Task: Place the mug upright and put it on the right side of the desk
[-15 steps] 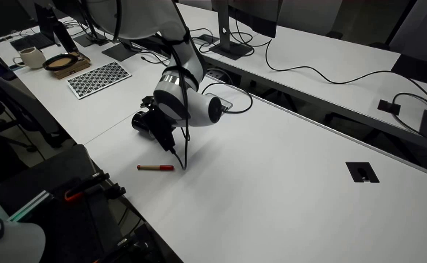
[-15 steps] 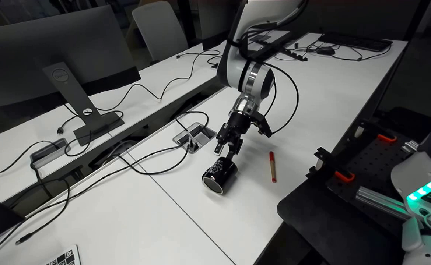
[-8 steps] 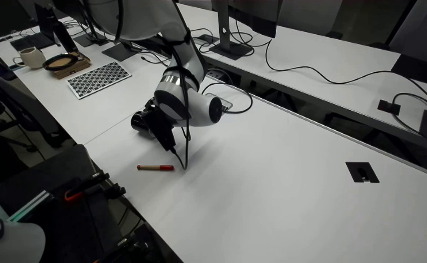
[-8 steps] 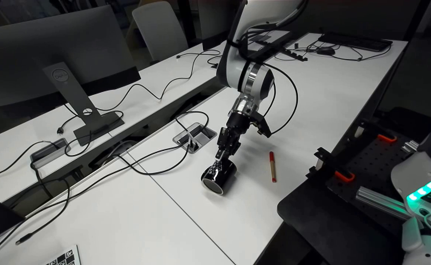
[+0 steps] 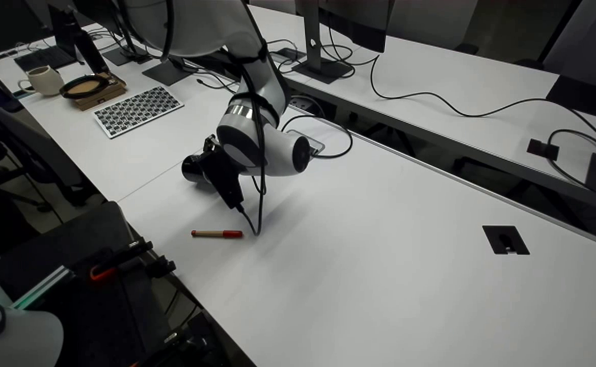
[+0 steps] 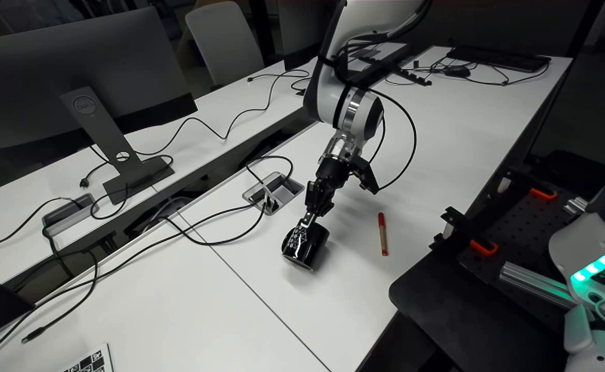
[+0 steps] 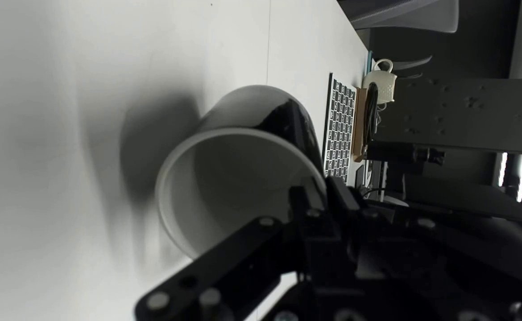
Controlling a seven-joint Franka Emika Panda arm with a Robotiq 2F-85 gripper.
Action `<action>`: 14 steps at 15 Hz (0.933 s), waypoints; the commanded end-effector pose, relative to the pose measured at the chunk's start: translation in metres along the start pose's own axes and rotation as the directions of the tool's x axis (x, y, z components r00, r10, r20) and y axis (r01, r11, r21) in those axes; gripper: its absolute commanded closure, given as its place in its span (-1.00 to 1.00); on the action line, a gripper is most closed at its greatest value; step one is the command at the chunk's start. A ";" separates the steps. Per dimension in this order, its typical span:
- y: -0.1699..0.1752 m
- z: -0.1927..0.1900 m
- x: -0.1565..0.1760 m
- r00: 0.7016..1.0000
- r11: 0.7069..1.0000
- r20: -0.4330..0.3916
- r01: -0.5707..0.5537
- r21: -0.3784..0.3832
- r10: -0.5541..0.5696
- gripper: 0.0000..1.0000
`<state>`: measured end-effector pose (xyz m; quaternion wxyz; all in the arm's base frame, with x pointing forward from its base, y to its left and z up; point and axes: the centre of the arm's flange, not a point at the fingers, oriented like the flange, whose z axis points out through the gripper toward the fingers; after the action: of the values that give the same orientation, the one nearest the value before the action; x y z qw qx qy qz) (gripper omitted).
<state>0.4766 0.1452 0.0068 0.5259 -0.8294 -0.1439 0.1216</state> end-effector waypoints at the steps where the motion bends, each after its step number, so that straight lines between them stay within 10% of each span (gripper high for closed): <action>1: 0.003 -0.001 0.005 1.000 1.000 -0.018 0.019 0.017 -0.018 0.95; 14: -0.044 -0.044 0.011 0.986 0.984 -0.040 0.159 -0.078 -0.162 0.96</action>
<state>0.5008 0.1369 0.0428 0.5208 -0.8278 -0.1990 0.0632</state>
